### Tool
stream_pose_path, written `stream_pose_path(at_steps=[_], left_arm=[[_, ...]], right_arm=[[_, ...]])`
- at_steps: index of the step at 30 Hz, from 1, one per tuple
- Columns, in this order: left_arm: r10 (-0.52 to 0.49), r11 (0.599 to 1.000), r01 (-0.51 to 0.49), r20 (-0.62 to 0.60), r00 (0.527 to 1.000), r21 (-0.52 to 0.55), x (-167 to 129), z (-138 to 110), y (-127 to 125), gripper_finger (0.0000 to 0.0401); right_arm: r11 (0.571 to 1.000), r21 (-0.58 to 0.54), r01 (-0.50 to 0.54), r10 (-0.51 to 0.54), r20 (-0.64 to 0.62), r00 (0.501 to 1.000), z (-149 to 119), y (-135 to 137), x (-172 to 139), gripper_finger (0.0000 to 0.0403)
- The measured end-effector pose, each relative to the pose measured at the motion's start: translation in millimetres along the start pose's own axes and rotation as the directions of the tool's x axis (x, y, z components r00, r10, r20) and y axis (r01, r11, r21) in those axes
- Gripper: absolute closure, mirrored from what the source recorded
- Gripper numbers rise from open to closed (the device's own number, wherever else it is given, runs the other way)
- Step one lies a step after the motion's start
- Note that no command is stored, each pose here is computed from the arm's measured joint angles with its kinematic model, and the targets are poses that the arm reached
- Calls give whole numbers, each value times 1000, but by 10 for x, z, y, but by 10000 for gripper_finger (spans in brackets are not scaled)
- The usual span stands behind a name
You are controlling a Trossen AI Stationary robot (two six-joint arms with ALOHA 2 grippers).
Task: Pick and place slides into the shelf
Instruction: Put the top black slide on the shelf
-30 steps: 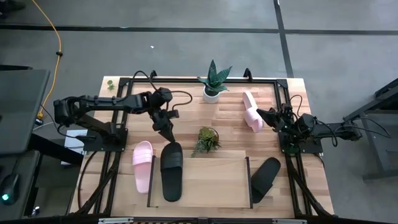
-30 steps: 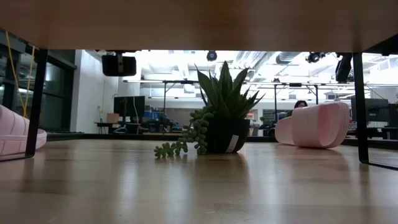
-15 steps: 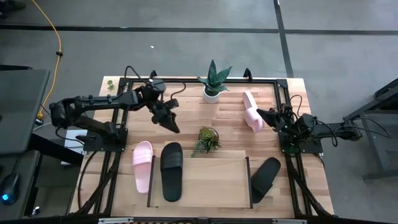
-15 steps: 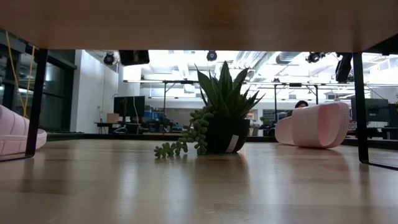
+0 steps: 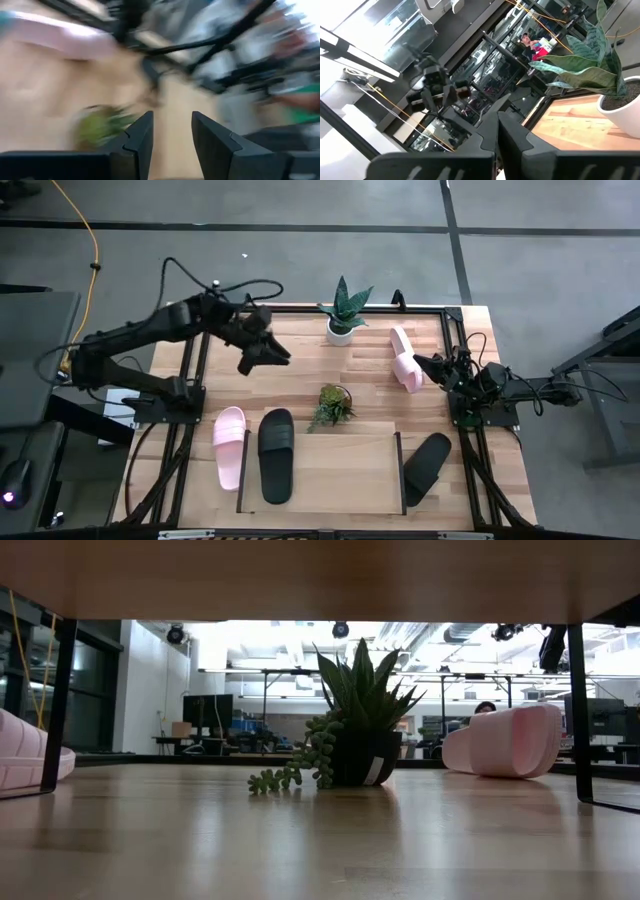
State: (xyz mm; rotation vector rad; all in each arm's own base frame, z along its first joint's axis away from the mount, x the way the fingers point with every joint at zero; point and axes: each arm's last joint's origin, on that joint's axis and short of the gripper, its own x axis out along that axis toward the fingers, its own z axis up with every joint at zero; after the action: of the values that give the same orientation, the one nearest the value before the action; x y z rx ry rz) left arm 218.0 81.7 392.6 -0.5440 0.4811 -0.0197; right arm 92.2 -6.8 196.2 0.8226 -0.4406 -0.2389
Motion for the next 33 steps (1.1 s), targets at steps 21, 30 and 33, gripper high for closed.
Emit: stream_pose_path(at_steps=[21, 30, 33], left_arm=[[398, 907, -407, 97, 912, 103, -14, -184, -959, 279], [393, 919, -391, -41, 919, 46, 291, -408, -1123, 279], [382, 924, -381, -76, 921, 22, 401, -443, -1144, 279]], right_arm=[[995, 41, -92, 94, -49, 994, 1, 42, -2, 402], [987, 57, -149, 154, -95, 984, -8, 62, -6, 402], [985, 51, -162, 167, -112, 980, -15, 64, -7, 402]])
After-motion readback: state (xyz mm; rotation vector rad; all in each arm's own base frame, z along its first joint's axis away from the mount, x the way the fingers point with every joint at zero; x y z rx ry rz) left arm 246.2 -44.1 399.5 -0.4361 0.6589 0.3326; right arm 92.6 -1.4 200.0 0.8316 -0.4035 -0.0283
